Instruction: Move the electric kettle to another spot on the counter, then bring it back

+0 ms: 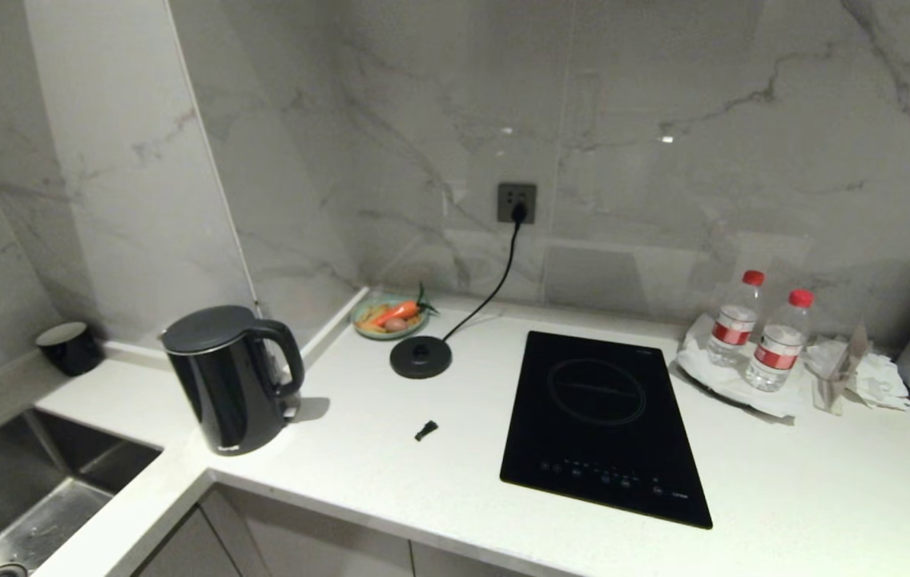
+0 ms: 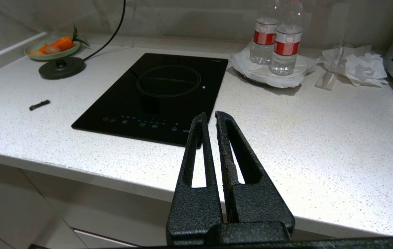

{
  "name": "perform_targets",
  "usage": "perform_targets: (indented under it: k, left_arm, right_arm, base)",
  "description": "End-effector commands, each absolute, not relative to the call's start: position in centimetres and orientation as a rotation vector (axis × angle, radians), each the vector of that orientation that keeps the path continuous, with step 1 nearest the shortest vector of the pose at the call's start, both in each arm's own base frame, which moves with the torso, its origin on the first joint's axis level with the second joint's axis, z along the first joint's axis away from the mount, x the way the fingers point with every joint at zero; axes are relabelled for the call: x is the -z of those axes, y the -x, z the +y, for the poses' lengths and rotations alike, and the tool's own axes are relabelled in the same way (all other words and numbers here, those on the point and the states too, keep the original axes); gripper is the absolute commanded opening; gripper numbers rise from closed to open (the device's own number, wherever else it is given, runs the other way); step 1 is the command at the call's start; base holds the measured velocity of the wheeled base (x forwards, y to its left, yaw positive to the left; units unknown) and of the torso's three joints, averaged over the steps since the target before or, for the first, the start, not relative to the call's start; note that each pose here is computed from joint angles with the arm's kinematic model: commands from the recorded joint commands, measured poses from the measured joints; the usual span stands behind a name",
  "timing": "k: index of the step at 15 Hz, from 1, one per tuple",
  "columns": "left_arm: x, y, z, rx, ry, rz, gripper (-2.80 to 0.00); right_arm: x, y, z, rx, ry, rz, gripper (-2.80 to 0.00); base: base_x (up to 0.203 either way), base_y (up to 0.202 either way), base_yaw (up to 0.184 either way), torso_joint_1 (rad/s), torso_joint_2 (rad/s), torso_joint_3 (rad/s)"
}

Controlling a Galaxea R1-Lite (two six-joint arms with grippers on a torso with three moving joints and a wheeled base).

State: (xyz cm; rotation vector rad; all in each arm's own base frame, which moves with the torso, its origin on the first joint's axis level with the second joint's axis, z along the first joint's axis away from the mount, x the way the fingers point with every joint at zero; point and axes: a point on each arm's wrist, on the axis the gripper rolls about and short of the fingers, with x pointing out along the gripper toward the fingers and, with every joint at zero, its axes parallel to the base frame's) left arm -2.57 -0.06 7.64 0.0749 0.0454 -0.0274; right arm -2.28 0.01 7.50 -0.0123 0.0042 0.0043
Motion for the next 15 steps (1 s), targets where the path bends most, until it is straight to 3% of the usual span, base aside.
perform_targets:
  k: [1, 11, 15]
  left_arm:
    - [-7.63, 2.56, -0.07, 0.031, -0.076, 0.048, -2.80]
    - [-7.63, 2.56, -0.07, 0.031, -0.076, 0.048, -2.80]
    - [-7.63, 2.56, -0.07, 0.031, -0.076, 0.048, -2.80]
  right_arm:
    - [-7.50, 2.28, 0.01, -0.005, 0.012, 0.005, -2.80]
    - [-7.50, 2.28, 0.01, -0.005, 0.012, 0.005, -2.80]
    - [-7.51, 2.28, 0.01, -0.005, 0.012, 0.003, -2.80]
  base:
    - [0.000, 0.000, 0.000, 0.000, 0.00, 0.000]
    - [0.000, 0.000, 0.000, 0.000, 0.00, 0.000]
    - [-0.001, -0.009, 0.154, 0.003, 0.00, 0.002]
